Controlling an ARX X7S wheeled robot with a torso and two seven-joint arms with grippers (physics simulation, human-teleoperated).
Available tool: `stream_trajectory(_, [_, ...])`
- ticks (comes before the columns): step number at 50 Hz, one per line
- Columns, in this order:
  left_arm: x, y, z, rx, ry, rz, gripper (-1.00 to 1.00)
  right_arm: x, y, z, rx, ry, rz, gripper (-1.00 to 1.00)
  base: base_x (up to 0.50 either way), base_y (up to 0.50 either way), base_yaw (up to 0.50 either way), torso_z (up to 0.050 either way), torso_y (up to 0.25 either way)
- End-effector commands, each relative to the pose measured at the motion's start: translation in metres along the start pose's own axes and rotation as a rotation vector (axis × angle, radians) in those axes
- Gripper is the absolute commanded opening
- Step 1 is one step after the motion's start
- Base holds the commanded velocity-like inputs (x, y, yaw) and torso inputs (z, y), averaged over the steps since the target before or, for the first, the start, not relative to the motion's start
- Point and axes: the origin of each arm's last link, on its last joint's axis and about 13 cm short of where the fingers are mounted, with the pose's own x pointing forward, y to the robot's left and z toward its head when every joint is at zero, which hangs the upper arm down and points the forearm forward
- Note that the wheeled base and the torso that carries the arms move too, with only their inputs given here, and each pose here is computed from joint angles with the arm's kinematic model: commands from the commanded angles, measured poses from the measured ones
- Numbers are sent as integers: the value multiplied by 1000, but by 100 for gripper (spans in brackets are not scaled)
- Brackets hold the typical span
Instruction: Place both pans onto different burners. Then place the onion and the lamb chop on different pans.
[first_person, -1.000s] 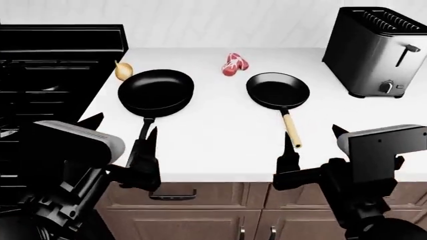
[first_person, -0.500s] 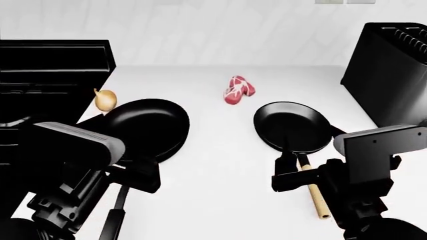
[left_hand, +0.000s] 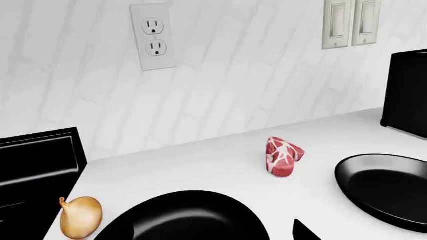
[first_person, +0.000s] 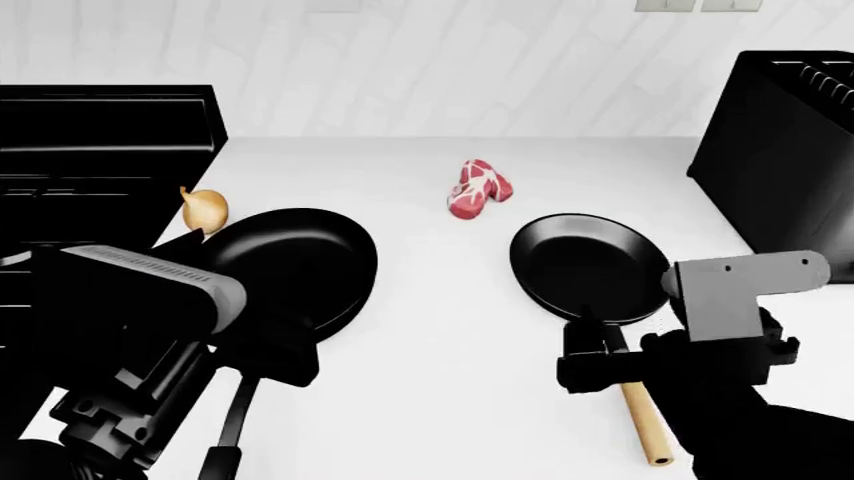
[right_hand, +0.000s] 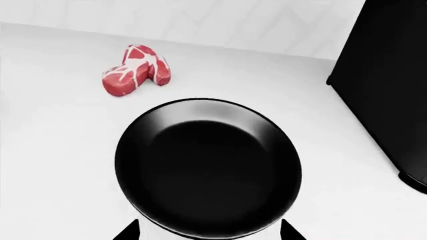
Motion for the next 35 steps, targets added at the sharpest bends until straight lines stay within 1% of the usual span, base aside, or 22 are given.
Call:
stream_trajectory(1, [-1,1,0,-5,-1,4,100,-1,-2,-4,-11,99,-10,100,0,0,0,0,0])
stream_trajectory(6, [-1,0,-1,-6,2,0,100,1,-1,-9,-12,116,-7,100,0,0,0,0,0])
stream_trajectory(18, [-1,0,-3,-11,4,2,100,14,-1,-23,3,175,5,100,0,0,0,0,0])
stream_trajectory(25, [-3,-2,-4,-9,4,-3,100,22,1,-28,24,194,30,100,0,0,0,0,0])
stream_trajectory(35, [-4,-2,-6,-11,5,-11,100,31,1,-37,41,220,34,100,0,0,0,0,0])
